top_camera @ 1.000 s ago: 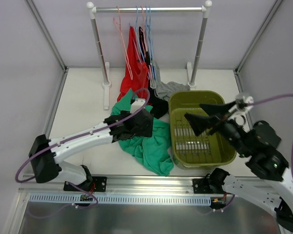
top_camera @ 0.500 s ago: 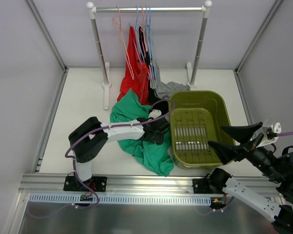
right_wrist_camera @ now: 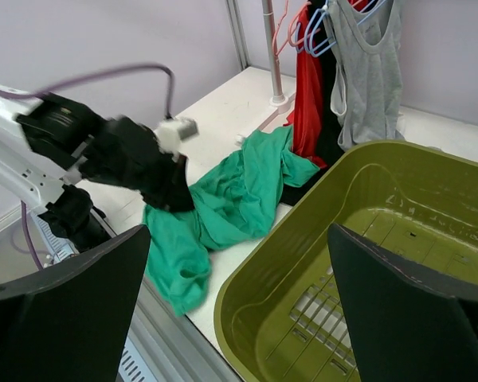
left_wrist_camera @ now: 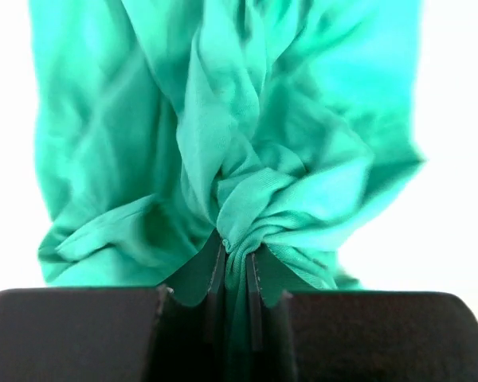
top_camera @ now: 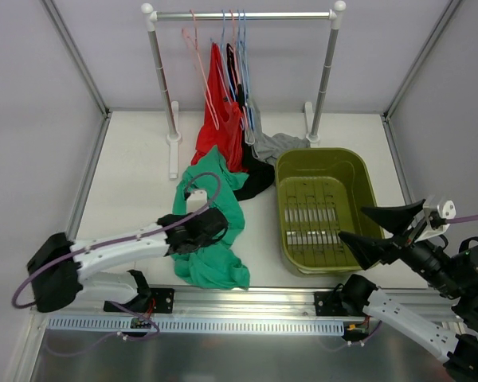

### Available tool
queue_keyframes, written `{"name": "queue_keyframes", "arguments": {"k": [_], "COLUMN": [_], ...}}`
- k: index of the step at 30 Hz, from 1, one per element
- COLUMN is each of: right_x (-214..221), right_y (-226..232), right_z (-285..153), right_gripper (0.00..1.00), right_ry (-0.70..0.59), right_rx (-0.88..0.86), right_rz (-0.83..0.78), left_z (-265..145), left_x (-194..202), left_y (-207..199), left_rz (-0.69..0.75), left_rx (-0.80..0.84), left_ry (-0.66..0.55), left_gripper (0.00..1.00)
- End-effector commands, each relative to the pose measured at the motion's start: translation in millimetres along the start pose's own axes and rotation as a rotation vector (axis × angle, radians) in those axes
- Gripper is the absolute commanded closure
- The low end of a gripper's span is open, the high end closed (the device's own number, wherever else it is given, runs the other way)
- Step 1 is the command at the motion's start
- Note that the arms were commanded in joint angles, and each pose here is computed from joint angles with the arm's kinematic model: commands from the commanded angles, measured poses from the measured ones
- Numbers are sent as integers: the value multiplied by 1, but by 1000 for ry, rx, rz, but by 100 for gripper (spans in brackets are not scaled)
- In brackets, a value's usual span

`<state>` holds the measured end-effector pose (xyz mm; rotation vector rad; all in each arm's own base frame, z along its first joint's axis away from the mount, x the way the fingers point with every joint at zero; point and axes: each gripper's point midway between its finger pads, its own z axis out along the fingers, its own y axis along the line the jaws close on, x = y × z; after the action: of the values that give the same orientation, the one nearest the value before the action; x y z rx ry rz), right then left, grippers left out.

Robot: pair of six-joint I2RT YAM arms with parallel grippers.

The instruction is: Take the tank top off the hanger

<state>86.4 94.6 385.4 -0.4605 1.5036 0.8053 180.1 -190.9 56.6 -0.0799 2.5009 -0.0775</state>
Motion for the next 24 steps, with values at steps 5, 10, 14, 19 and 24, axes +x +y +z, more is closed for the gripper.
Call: {"name": "queue_keyframes", "arguments": {"k": [5, 10, 14, 19, 24], "right_x": [0, -1, -2, 4, 15], "right_y": [-2, -10, -32, -68, -81], "right_z": [23, 28, 31, 35, 45], "right_gripper": [1, 1, 0, 1, 1], "right_ry": [20, 5, -6, 12, 62], "right_rx": [21, 68, 194, 415, 499], "right_rz": [-34, -41, -49, -55, -74], "left_z": [-101, -186, -254, -355, -453], "left_x": [-105, -180, -230, -285, -326], "left_y": [27, 24, 9, -19, -27], "left_rz": [-92, -68, 60, 124, 181], "left_rx": [100, 189, 294, 513, 718], "left_ry": [-354, -538, -647, -800, -997], "left_gripper": [100, 100, 100, 100, 100]}}
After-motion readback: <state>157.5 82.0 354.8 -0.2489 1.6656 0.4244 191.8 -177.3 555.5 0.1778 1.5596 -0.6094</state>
